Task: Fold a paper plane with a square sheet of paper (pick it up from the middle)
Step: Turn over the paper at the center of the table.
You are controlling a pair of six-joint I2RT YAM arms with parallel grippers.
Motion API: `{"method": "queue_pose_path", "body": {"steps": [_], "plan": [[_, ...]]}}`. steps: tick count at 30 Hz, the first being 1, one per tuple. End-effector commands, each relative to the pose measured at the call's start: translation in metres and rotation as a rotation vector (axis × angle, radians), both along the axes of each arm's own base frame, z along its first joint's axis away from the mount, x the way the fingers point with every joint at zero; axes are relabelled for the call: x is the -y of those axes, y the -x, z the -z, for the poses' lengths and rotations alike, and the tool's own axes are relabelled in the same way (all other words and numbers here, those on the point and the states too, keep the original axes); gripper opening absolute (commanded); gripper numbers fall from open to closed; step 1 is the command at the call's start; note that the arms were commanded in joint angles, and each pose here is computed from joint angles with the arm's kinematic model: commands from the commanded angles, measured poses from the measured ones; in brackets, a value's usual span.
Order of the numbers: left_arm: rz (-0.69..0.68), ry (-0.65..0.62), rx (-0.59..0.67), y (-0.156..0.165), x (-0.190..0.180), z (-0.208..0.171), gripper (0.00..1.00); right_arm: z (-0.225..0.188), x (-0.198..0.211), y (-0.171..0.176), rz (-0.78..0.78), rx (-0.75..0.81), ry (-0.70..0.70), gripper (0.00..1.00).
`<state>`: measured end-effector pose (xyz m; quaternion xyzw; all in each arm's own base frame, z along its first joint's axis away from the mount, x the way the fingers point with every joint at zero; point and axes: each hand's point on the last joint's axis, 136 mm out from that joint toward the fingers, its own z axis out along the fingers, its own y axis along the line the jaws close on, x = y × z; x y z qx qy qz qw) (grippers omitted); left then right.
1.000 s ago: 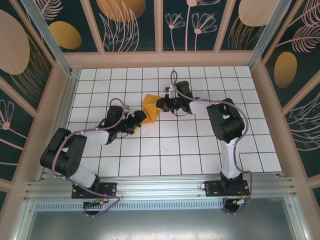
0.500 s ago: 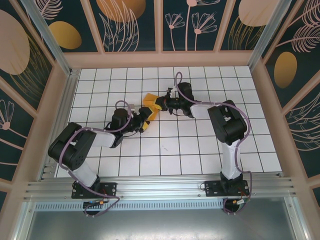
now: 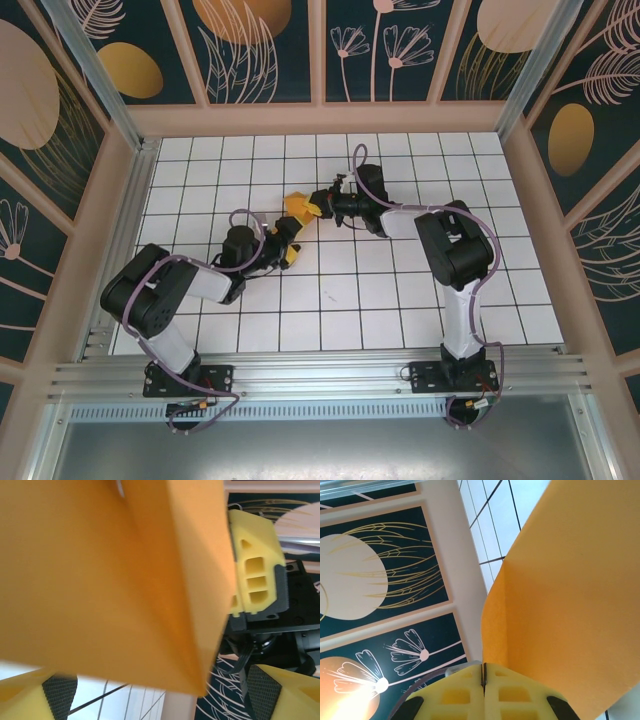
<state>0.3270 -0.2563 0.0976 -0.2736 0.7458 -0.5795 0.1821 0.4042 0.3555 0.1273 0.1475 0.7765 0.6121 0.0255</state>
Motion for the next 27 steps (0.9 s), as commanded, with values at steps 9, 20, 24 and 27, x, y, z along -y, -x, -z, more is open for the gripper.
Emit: {"method": "queue_pose_path", "body": {"steps": [9, 20, 24, 27], "plan": [[-0.075, 0.112, 0.082, -0.011, -0.004, -0.031, 0.85, -0.01, -0.005, 0.009, -0.003, -0.008, -0.039, 0.02], [-0.107, 0.162, 0.099, -0.013, -0.006, -0.03, 0.78, -0.012, -0.005, 0.016, -0.004, -0.048, -0.06, 0.02], [-0.111, 0.139, 0.103, -0.013, -0.007, -0.029, 0.62, -0.007, -0.004, 0.02, -0.006, -0.057, -0.048, 0.02], [-0.127, 0.107, 0.09, -0.014, -0.011, -0.024, 0.49, -0.004, -0.002, 0.021, -0.003, -0.062, -0.043, 0.02]]}}
